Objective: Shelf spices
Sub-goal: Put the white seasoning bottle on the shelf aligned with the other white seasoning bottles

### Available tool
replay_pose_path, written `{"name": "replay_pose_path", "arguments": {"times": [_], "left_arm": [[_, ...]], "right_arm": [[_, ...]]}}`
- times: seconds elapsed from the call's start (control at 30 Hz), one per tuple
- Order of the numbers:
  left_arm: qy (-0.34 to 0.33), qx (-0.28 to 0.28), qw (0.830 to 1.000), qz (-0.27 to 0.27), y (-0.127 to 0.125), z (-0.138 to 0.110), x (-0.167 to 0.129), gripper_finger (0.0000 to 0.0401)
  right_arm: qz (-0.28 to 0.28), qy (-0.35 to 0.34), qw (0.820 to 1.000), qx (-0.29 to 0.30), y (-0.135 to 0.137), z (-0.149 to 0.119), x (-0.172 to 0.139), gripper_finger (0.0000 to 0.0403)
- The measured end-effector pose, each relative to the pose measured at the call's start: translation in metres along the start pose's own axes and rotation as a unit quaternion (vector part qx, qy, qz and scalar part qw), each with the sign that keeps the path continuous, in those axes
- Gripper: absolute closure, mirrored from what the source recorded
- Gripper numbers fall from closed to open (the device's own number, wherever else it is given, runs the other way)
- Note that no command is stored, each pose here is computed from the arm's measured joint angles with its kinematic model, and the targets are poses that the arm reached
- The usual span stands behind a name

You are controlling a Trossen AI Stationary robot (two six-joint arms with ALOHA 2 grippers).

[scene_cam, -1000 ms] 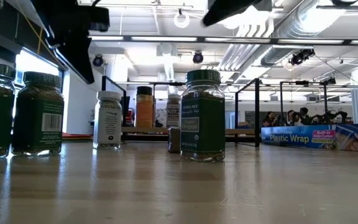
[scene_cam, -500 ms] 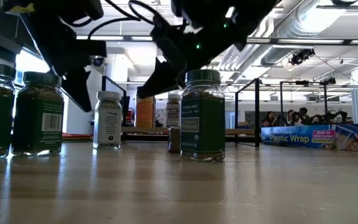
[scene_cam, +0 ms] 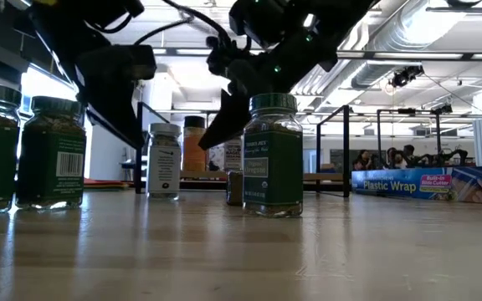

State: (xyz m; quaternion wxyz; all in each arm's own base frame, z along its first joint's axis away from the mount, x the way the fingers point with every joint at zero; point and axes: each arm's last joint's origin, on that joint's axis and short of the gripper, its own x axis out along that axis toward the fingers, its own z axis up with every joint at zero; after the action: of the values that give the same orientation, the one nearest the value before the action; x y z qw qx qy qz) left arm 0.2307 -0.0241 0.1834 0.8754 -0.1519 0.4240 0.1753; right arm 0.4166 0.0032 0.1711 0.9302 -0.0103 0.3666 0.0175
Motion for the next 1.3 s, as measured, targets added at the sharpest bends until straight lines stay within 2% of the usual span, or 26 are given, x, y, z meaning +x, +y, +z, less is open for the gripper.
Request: {"name": "replay_pose_path", "arguments": {"times": [0.1,0.27,0.43,0.6,0.7,0.8,0.97,1.1,1.3], "left_arm": [[0.004,-0.016,0.999,0.028,0.009,-0.006,0.006,0.0359],[0.015,-0.038,0.998,0.052,0.018,-0.011,0.019,0.0366],[-0.005,-0.036,0.998,0.045,0.017,-0.008,0.031,0.0369],[-0.007,-0.027,0.998,0.055,0.019,-0.008,0.038,0.0369],[-0.009,-0.025,0.996,0.079,0.022,-0.009,0.035,0.0369],[-0.001,-0.026,0.994,0.105,0.026,-0.011,0.028,0.0369],[0.004,-0.025,0.994,0.106,0.029,-0.012,0.017,0.0369],[-0.015,-0.001,0.996,0.089,0.026,-0.010,0.005,0.0369],[-0.062,0.006,0.996,0.057,0.019,-0.005,-0.010,0.0365]], "right_arm": [[-0.006,-0.033,0.999,0.007,-0.005,0.004,0.004,0.0387],[-0.031,-0.060,0.996,0.059,-0.026,-0.004,0.026,0.0387],[-0.037,-0.068,0.991,0.105,-0.037,-0.010,0.036,0.0387],[-0.009,-0.058,0.993,0.098,-0.028,-0.011,0.037,0.0387],[0.031,-0.040,0.995,0.085,-0.015,-0.013,0.038,0.0387],[0.036,-0.010,0.996,0.080,-0.005,-0.018,0.037,0.0387],[-0.001,0.008,0.997,0.074,-0.004,-0.017,0.030,0.0387],[-0.025,0.016,0.998,0.063,-0.003,-0.011,0.016,0.0387],[-0.164,0.053,0.985,0.025,0.004,-0.001,-0.025,0.0387]]}}
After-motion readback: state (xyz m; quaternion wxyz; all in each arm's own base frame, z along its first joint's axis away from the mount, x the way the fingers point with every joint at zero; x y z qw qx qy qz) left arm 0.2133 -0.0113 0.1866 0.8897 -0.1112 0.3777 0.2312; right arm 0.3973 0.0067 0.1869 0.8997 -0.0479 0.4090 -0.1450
